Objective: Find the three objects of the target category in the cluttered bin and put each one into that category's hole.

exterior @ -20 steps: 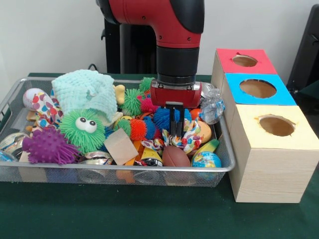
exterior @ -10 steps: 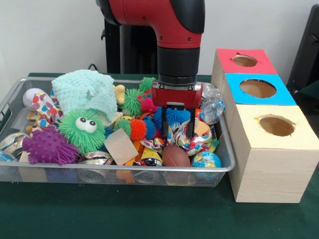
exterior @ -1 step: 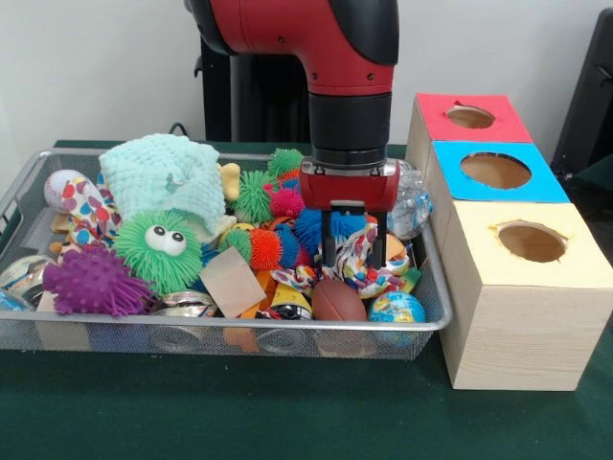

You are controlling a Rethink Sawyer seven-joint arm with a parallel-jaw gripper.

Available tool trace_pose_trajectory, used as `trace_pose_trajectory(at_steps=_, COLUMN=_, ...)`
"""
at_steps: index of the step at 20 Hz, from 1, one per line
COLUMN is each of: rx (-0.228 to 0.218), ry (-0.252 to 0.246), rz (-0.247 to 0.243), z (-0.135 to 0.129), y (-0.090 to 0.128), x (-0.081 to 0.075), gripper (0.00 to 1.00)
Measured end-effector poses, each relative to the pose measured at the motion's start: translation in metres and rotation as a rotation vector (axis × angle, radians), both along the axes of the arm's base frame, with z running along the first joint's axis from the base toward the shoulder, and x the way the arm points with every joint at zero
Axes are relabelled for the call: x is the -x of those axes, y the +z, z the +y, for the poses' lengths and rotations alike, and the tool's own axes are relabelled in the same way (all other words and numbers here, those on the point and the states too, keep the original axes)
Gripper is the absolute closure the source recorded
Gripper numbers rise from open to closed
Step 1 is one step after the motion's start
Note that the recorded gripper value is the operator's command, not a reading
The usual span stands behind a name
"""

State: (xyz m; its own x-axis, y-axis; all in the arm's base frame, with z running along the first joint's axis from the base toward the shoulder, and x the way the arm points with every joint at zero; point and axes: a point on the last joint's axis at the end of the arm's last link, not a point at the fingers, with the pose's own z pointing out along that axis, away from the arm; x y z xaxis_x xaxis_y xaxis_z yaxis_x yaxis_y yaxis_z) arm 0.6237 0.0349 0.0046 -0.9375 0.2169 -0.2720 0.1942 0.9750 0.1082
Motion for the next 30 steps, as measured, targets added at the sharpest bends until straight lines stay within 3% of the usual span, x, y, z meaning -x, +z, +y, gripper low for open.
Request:
trace_pose_trajectory(at_steps=8, rx=-0.035, ry=-0.009, rz=-0.012, z=0.002, y=0.002, x=-0.007, gripper=0.00)
trace_pose_trajectory(at_steps=18, rx=-0.038, ry=0.004, rz=-0.013, z=0.011, y=0.002, x=-0.008, gripper=0.00)
trace_pose_trajectory(at_steps=20, rx=-0.039, ry=0.020, rz=0.007, z=0.019, y=0.001, x=-0.004, gripper=0.00)
trace_pose_trajectory(at_steps=21, rx=-0.038, ry=0.033, rz=0.024, z=0.024, y=0.000, x=0.000, gripper=1.00)
trace_pose_trajectory(at_steps=30, rx=-0.032, ry=0.156, rz=0.217, z=0.044, y=-0.007, x=0.021, gripper=1.00)
